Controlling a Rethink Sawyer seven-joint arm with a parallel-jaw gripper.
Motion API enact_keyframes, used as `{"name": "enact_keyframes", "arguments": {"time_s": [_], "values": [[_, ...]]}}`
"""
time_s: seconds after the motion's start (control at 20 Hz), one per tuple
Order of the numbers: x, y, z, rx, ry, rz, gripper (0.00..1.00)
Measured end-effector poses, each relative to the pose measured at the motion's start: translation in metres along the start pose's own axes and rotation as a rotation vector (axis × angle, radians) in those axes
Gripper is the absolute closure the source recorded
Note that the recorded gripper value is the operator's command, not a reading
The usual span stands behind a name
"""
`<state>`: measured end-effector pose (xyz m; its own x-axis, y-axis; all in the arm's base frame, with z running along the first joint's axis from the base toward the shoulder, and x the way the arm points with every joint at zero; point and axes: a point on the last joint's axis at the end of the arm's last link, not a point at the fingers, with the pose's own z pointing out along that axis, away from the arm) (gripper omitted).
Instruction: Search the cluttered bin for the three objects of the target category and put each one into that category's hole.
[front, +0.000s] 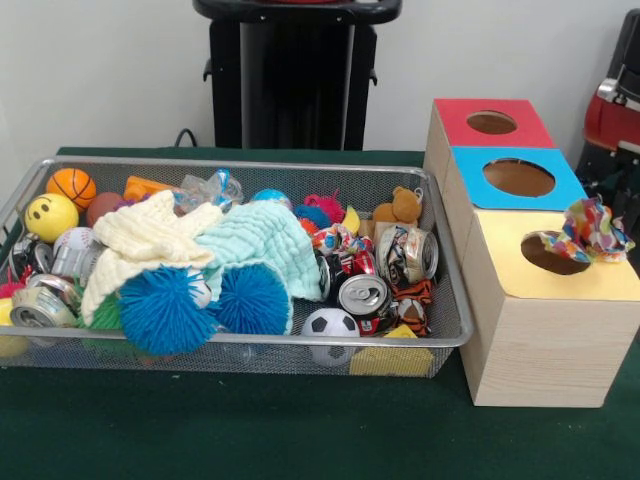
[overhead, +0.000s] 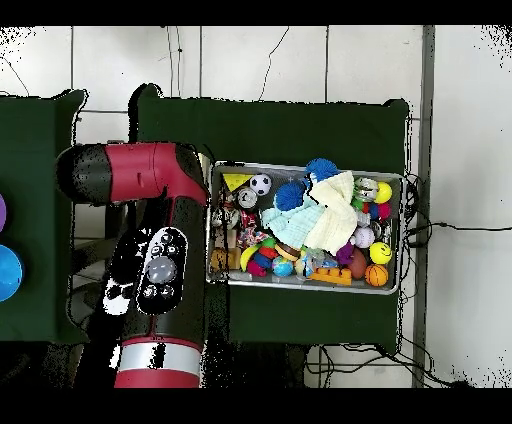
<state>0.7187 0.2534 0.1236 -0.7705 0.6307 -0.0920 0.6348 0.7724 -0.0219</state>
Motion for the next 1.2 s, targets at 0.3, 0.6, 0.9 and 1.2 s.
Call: {"name": "enact_keyframes", "arguments": {"time_s": [0.3,0.6,0.9,1.2], "values": [[-0.003,-0.004,-0.002,0.0,0.002,0.008,1.0],[-0.006,-0.006,-0.004,0.004,-0.005,0.011,1.0],[-0.016,-0.017,-0.004,0.027,-0.032,0.019,1.0],[-0.03,-0.025,0.008,0.026,-0.06,0.031,1.0]]}}
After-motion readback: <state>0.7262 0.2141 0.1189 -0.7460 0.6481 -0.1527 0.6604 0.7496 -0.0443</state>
